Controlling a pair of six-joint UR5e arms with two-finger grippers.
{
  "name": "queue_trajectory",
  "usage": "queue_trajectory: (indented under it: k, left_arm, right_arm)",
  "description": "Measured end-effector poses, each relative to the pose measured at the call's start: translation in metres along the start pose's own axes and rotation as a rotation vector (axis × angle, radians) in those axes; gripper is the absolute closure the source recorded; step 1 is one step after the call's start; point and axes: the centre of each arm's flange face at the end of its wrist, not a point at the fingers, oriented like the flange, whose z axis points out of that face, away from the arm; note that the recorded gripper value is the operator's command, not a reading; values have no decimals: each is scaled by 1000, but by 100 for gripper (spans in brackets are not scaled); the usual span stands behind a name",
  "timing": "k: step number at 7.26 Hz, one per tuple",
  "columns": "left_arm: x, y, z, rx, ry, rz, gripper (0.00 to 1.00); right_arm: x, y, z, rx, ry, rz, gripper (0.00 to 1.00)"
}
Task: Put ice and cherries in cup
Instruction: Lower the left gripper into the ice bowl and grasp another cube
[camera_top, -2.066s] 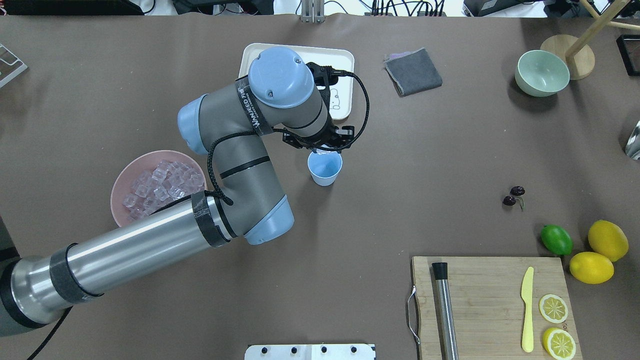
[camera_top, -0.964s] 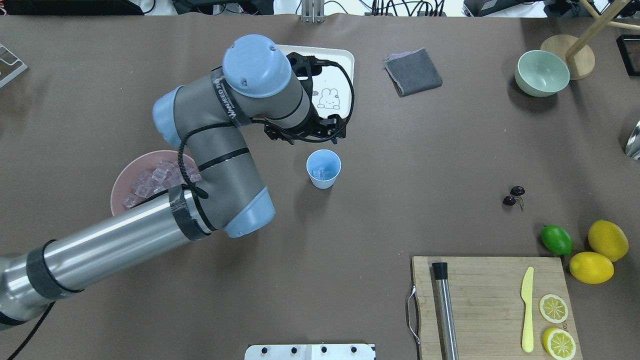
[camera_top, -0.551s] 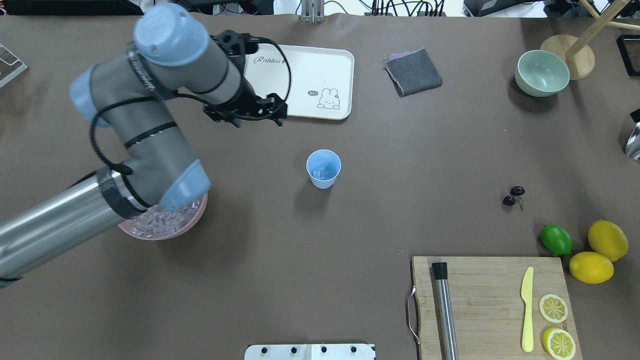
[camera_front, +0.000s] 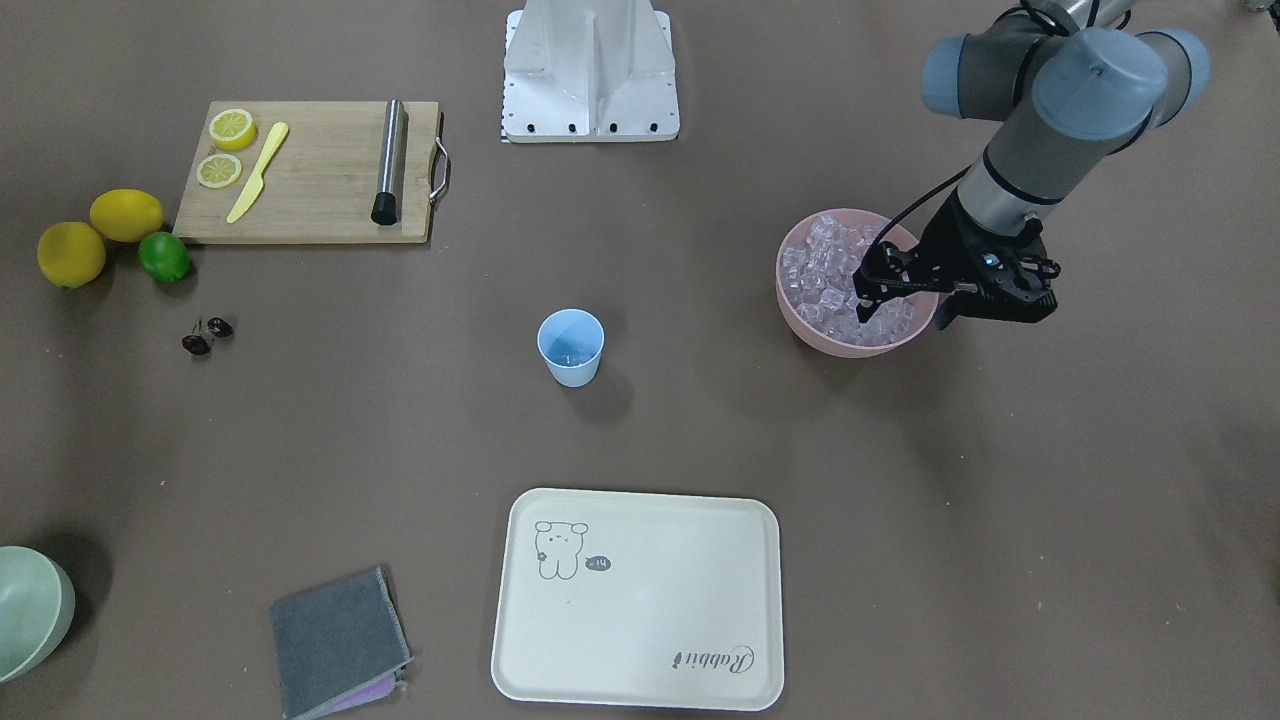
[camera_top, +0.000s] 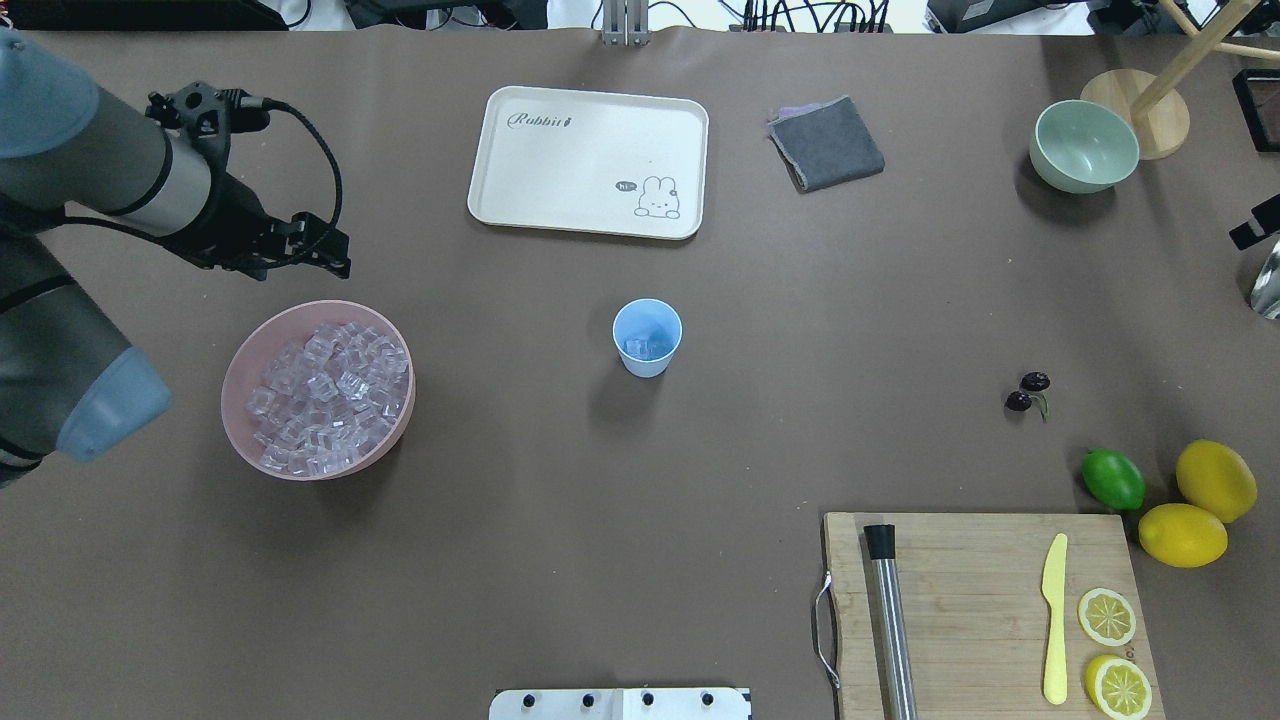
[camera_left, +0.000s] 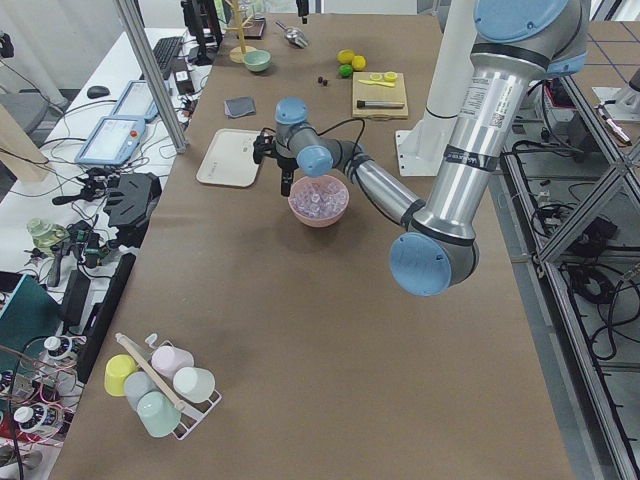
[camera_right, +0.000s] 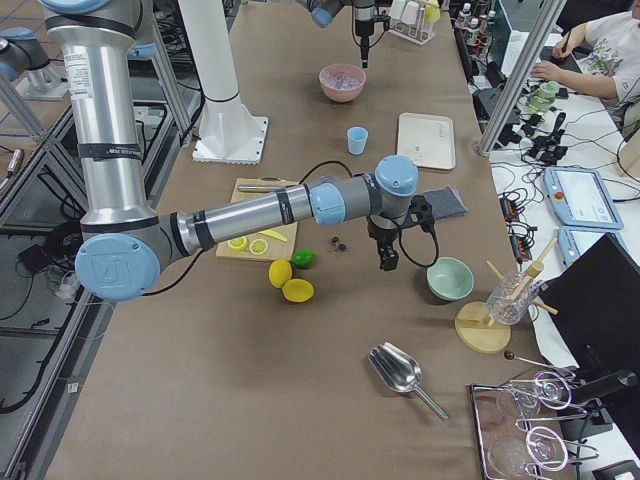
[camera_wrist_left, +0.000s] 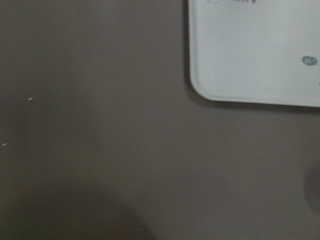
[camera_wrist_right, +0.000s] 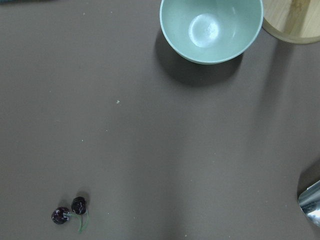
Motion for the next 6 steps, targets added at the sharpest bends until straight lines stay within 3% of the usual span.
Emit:
queue_trajectory:
  k: [3, 6]
  left_arm:
    - [16, 26, 23, -24, -1, 10, 18]
    - [34, 46, 39, -14, -20, 30, 22]
  right_arm:
    - [1, 0, 3, -5, 2, 8, 0]
    - [2, 1, 4, -8, 4, 11, 0]
